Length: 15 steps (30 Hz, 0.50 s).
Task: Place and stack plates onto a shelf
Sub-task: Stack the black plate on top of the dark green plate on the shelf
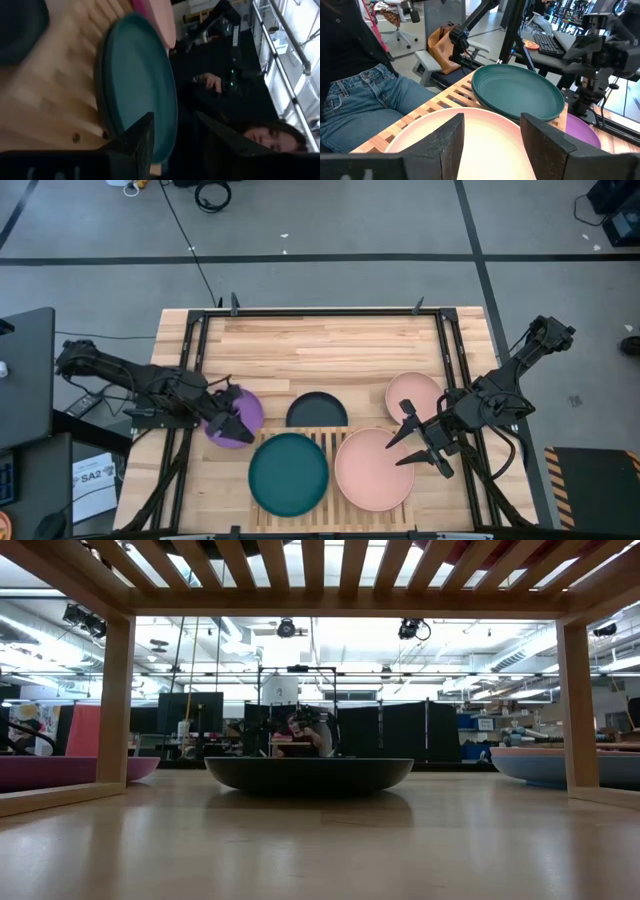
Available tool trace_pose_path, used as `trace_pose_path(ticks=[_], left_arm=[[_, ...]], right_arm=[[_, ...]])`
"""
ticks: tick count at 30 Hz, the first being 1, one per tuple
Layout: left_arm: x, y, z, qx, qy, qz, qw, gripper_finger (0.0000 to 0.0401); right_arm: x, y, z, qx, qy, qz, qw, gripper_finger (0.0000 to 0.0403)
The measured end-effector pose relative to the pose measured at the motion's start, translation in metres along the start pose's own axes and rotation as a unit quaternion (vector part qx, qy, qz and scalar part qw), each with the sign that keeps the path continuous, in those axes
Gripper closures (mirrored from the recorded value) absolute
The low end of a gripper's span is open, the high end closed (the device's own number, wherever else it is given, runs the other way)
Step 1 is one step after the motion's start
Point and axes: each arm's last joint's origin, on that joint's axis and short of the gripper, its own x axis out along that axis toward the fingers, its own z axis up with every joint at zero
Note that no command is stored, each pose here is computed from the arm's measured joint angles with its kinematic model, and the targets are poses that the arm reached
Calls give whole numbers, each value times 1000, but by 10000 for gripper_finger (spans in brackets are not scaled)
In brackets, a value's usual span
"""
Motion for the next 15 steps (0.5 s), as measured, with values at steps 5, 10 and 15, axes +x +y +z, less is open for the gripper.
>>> trace_pose_path(ticks=[5, 10, 15], left_arm=[[-5, 2, 10, 66, -36, 9, 997, 257], [-10, 8, 21, 132, -69, 30, 988, 257], [-16, 13, 35, 193, -104, 57, 974, 257]], right_arm=[[0, 0, 0, 0, 0, 0, 1000, 204], [0, 0, 0, 0, 0, 0, 1000, 204], [0, 0, 0, 0, 0, 0, 1000, 204]])
